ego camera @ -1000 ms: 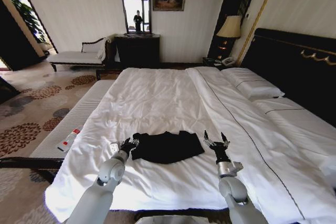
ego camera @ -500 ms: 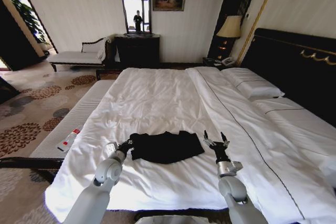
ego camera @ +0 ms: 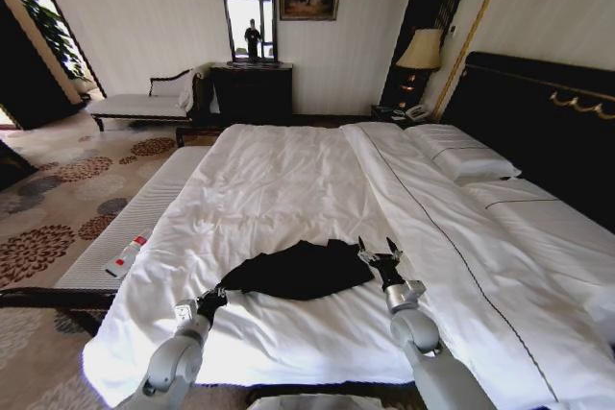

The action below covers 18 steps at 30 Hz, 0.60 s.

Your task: Fold the clothes on the bed.

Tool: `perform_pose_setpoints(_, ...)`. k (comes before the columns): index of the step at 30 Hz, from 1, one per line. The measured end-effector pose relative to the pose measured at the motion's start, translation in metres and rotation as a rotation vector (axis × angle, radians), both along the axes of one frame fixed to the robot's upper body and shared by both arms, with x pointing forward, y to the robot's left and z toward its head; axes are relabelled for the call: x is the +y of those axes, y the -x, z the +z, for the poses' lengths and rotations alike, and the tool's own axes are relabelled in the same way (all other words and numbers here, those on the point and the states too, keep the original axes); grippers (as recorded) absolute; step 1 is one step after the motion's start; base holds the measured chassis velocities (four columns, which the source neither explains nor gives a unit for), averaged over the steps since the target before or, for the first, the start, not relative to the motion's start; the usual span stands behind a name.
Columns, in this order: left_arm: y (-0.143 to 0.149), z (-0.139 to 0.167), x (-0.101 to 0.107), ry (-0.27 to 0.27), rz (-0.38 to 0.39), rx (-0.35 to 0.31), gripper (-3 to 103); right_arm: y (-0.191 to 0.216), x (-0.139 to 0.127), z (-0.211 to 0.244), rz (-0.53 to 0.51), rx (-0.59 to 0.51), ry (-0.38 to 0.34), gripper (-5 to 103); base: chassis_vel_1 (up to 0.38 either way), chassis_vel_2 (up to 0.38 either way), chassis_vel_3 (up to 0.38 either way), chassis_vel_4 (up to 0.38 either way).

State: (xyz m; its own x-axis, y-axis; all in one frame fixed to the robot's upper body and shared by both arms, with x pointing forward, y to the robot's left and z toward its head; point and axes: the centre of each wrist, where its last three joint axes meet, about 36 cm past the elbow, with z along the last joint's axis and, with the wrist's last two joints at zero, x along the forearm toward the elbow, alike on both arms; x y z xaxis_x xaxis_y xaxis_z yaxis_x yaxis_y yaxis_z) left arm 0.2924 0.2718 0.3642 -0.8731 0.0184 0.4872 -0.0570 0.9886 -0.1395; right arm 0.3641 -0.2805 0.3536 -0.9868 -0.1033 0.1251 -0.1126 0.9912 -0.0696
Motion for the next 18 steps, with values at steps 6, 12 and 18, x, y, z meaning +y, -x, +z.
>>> perform_pose_setpoints(6,0.004,0.001,0.003,-0.004,0.025,-0.015,0,-0.001,0.008,0.006,0.092,0.131,0.115,100,0.0,0.0,0.0,0.0)
perform_pose_setpoints(12,0.005,0.002,0.008,-0.012,0.047,-0.029,0,0.003,0.029,0.0,0.148,0.17,0.097,100,0.0,0.0,0.0,0.0)
perform_pose_setpoints(18,0.003,-0.001,0.017,-0.022,0.076,-0.033,0,0.017,0.059,-0.013,0.177,0.222,0.05,100,0.0,0.0,0.0,0.0)
